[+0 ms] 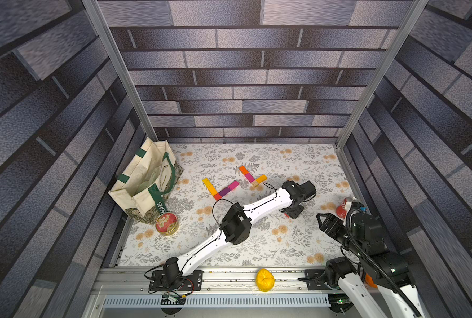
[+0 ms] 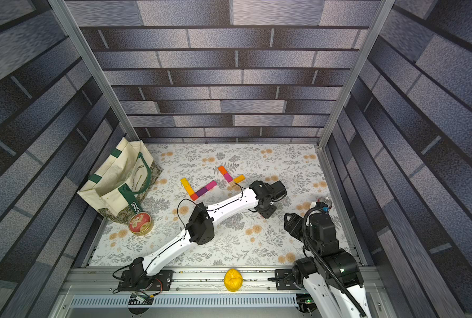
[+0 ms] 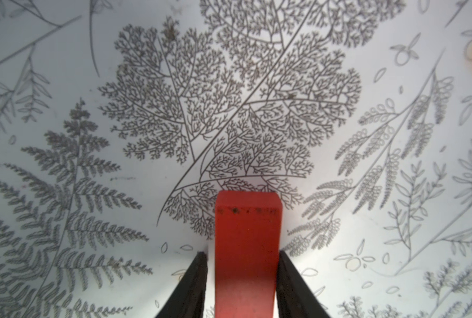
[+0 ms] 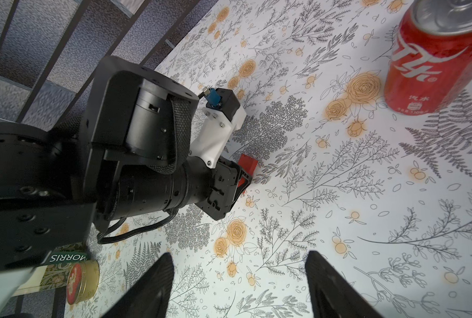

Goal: Assemble the letter v with building blocks
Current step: Pick up the building block from the center of the board, then assemble the building block at the center of the board.

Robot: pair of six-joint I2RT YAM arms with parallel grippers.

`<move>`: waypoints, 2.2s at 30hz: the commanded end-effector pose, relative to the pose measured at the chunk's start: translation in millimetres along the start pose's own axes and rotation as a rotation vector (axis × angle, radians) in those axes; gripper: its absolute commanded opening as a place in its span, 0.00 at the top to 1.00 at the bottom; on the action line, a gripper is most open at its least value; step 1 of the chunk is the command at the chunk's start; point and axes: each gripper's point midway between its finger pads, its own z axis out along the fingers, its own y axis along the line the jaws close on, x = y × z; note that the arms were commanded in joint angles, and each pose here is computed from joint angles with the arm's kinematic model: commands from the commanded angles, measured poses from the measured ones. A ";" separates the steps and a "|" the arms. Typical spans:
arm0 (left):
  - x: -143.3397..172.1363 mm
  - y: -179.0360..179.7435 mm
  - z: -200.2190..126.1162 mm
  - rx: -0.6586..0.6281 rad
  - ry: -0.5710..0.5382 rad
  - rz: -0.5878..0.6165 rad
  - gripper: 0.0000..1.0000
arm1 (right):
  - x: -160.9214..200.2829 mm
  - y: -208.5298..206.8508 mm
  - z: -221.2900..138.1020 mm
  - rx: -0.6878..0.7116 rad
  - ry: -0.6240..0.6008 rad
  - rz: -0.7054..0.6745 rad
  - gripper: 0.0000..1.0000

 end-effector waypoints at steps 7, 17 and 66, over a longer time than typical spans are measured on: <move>-5.1 -1.4 -9.9 0.040 -0.013 0.010 0.69 | 3.1 -3.0 5.9 0.009 0.011 0.004 0.23; -26.5 23.1 -51.5 0.082 -0.089 -0.045 0.76 | 6.1 0.1 15.9 -0.007 0.031 0.023 0.23; -106.5 175.2 -35.0 0.033 -0.391 0.054 0.68 | 9.1 16.0 81.6 0.023 0.182 0.067 0.23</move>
